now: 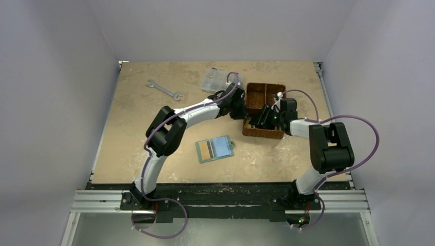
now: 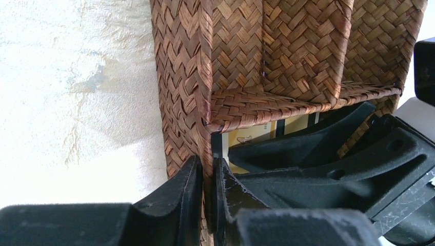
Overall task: Put the credit cards into the card holder
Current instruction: Pick up the credit card from the storage box.
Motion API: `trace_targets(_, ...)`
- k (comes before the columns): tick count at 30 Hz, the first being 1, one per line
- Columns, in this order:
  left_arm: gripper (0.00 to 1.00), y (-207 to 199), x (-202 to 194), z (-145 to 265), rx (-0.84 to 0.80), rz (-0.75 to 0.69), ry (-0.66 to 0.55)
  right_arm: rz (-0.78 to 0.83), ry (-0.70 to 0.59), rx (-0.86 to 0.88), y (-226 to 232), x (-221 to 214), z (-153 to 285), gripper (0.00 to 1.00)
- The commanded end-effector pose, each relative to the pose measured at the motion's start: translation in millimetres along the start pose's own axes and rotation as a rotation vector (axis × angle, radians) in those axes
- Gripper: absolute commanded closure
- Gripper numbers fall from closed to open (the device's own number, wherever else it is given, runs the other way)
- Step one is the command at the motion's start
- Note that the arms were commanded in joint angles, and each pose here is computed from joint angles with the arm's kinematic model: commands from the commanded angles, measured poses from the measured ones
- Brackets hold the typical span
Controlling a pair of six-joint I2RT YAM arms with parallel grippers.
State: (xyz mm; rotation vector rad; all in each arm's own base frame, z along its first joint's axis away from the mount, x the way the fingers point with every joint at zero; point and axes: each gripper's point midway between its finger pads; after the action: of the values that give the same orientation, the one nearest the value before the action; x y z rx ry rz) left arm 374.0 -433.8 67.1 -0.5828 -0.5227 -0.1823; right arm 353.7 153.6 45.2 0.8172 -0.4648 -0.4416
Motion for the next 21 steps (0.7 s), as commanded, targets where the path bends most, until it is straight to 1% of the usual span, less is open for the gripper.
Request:
trace_targets(1,1.0,-15,-46,1,-0.061,0.005,0.141,0.021,0.038,0.206,55,-4,11,0.56)
trace_targets(10,1.0,-9,-41,4,-0.027,0.007,0.121,0.01,0.008,0.228,64,1,19,0.75)
trace_targets(14,1.0,-9,-41,5,-0.025,0.007,0.12,0.002,0.005,0.197,59,3,16,0.76)
trace_targets(21,1.0,-9,-42,4,-0.028,0.006,0.125,-0.007,0.001,0.076,36,4,11,0.72)
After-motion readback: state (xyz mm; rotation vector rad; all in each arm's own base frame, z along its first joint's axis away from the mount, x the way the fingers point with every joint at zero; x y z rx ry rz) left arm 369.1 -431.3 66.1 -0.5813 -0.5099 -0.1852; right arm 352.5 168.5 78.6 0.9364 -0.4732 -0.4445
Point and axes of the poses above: each gripper's point midway between its finger pads, its own z axis back along the fingers, its own y axis along the line the jaws close on, x = y × z, and after that the axes turned 12 degrees about -z, right-handed
